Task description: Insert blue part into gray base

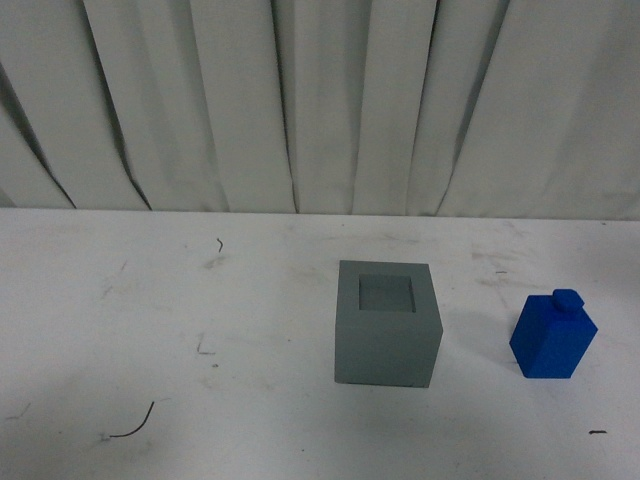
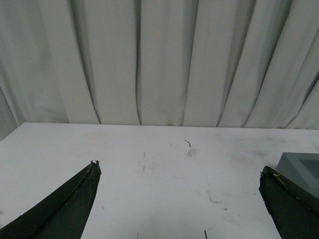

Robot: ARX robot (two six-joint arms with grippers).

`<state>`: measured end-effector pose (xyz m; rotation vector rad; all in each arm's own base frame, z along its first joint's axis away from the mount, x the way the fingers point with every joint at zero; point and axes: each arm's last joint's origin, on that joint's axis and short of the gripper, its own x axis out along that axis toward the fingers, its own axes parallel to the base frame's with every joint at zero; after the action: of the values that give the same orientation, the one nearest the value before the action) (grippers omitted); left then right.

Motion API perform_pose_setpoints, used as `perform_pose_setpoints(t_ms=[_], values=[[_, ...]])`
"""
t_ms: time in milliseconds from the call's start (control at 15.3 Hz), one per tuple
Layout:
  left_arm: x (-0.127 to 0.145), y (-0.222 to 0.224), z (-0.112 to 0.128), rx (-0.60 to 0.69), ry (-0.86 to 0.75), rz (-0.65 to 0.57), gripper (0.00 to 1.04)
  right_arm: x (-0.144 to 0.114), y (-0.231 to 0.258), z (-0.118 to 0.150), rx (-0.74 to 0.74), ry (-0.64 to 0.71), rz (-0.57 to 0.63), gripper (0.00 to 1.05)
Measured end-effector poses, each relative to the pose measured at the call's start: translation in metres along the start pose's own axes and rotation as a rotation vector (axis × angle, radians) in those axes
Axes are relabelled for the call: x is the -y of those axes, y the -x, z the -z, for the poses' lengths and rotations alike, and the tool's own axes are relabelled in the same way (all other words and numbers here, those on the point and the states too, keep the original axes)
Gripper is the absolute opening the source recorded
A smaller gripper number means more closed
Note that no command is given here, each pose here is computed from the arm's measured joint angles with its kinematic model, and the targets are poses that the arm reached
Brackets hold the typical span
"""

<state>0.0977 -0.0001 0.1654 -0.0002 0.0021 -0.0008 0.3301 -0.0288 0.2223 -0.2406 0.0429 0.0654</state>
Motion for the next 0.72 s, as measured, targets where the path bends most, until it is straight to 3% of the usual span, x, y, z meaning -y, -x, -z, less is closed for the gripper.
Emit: perform_pose_setpoints(t_ms=[130, 196, 261, 587, 717], values=[[0.000, 0.000, 0.000, 0.000, 0.000, 0.000, 0.98, -0.006, -0.032, -0.019, 0.008, 0.151, -0.185, 0.98], [0.000, 0.000, 0.000, 0.000, 0.000, 0.000, 0.98, -0.015, -0.047, -0.029, -0.036, 0.313, -0.374, 0.98], [0.000, 0.000, 0.000, 0.000, 0.000, 0.000, 0.98, -0.017, -0.058, -0.021, -0.139, 0.495, -0.541, 0.98], [0.000, 0.000, 0.000, 0.000, 0.000, 0.000, 0.98, -0.020, -0.072, -0.013, -0.317, 0.788, -0.872, 0.98], [0.000, 0.000, 0.000, 0.000, 0.000, 0.000, 0.98, -0.026, -0.077, -0.009, -0.391, 0.824, -0.969, 0.98]])
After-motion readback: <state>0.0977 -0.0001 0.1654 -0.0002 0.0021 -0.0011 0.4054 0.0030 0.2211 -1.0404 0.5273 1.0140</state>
